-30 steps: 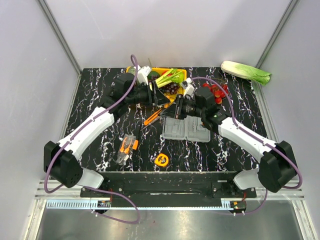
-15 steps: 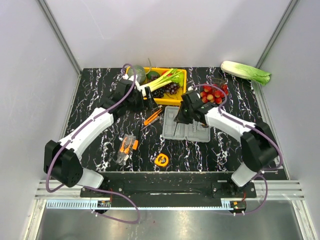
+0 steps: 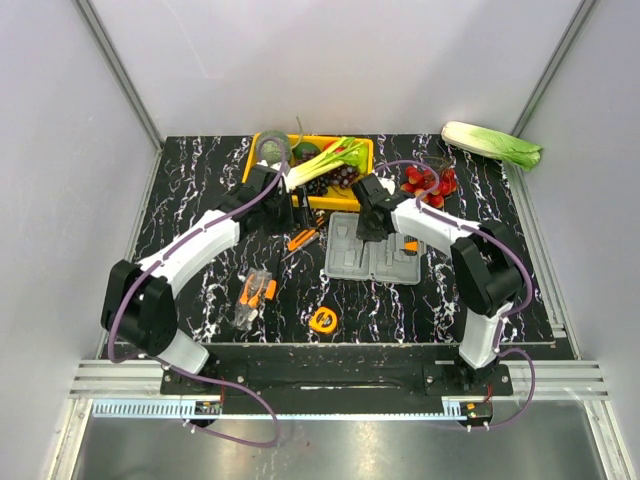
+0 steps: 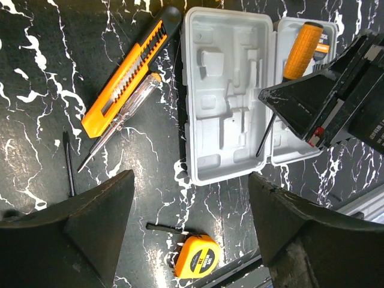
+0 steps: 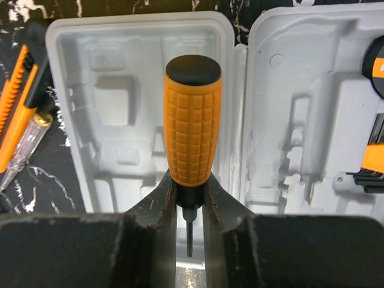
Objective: Pack the tool kit
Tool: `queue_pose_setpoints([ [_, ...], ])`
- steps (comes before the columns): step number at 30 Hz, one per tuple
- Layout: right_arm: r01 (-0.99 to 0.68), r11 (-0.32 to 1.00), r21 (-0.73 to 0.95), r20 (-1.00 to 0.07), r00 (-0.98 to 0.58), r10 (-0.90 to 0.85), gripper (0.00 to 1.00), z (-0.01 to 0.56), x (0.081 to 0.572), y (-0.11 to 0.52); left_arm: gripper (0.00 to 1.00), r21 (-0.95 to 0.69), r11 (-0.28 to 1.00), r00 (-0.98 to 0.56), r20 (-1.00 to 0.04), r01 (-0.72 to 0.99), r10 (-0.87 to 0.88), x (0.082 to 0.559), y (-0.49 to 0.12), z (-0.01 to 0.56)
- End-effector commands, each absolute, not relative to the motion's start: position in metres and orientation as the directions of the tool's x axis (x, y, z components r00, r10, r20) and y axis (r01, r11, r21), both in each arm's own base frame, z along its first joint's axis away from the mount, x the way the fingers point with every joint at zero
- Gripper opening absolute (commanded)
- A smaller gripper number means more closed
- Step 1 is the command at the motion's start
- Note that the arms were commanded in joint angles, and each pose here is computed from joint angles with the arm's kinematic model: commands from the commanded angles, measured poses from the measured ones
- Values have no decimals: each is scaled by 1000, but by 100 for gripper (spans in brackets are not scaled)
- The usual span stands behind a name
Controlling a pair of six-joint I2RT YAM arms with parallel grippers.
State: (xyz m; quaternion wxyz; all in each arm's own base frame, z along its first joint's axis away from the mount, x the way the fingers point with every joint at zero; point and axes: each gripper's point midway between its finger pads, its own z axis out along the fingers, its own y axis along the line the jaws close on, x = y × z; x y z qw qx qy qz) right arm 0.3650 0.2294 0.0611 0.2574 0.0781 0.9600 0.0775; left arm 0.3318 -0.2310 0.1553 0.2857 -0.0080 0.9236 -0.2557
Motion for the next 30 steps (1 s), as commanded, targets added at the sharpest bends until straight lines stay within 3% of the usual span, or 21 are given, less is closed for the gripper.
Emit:
queue_pose_setpoints([
  [1, 91, 986, 143, -527, -836, 153, 0, 67, 385, 226, 79, -501, 849, -842, -521, 170, -139, 334, -241, 152],
  [27, 101, 979, 178, -435, -884, 171, 0, 36, 390, 248, 77, -500, 849, -860, -497, 170, -120, 335, -245, 140],
  [30, 104, 981, 161, -407, -899, 162, 4, 28, 387, 248, 77, -501, 848, -862, -493, 170, -119, 335, -245, 139],
])
